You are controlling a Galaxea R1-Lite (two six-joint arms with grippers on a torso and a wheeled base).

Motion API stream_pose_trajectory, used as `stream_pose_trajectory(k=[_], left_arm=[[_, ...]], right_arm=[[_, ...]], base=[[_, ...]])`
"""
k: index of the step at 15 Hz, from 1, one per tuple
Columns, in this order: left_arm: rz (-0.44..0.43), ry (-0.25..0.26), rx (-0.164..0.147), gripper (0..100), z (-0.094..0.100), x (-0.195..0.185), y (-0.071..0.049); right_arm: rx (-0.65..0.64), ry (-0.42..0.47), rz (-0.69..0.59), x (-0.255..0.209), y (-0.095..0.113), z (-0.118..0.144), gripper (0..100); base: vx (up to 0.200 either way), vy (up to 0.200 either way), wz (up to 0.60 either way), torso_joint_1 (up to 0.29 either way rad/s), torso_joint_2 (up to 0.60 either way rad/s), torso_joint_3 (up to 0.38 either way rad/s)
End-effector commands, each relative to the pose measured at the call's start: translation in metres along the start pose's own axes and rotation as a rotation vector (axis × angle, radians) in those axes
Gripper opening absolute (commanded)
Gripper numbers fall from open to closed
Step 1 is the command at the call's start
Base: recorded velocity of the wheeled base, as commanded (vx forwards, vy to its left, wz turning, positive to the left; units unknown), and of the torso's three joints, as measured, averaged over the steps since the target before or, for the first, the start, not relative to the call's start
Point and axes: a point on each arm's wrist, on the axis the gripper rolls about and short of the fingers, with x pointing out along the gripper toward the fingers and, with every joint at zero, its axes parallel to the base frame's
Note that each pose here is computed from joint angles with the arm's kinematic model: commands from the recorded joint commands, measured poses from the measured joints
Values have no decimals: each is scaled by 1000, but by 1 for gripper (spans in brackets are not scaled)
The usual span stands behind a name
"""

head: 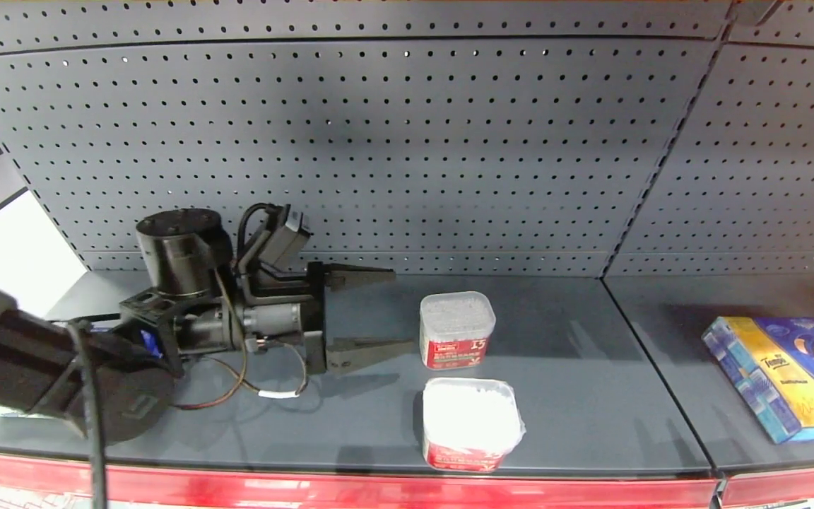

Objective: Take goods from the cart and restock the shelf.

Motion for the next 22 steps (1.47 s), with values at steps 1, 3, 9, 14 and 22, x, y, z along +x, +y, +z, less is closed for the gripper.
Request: stream_pose_trajectory(k=[1,3,9,14,22], left_arm=[[149,-22,35,100,20,-35,-39],[253,-37,28,100,25,-49,-56],[479,-4,-151,100,57,-103,-125],[615,93,-202,100,57,-141,-171],[705,80,-187,100,57,-159,-192]], right_arm=[[6,62,80,15,1,-3,100],[17,103,115,20,3,-10,100],[147,242,140,43,6,-26,100],[143,338,356,94,31,-25,100],[90,400,522,203,92,-25,100]], base=[[0,0,0,0,0,0],[0,0,0,0,0,0],[0,0,0,0,0,0],[0,0,0,0,0,0],[0,0,0,0,0,0]])
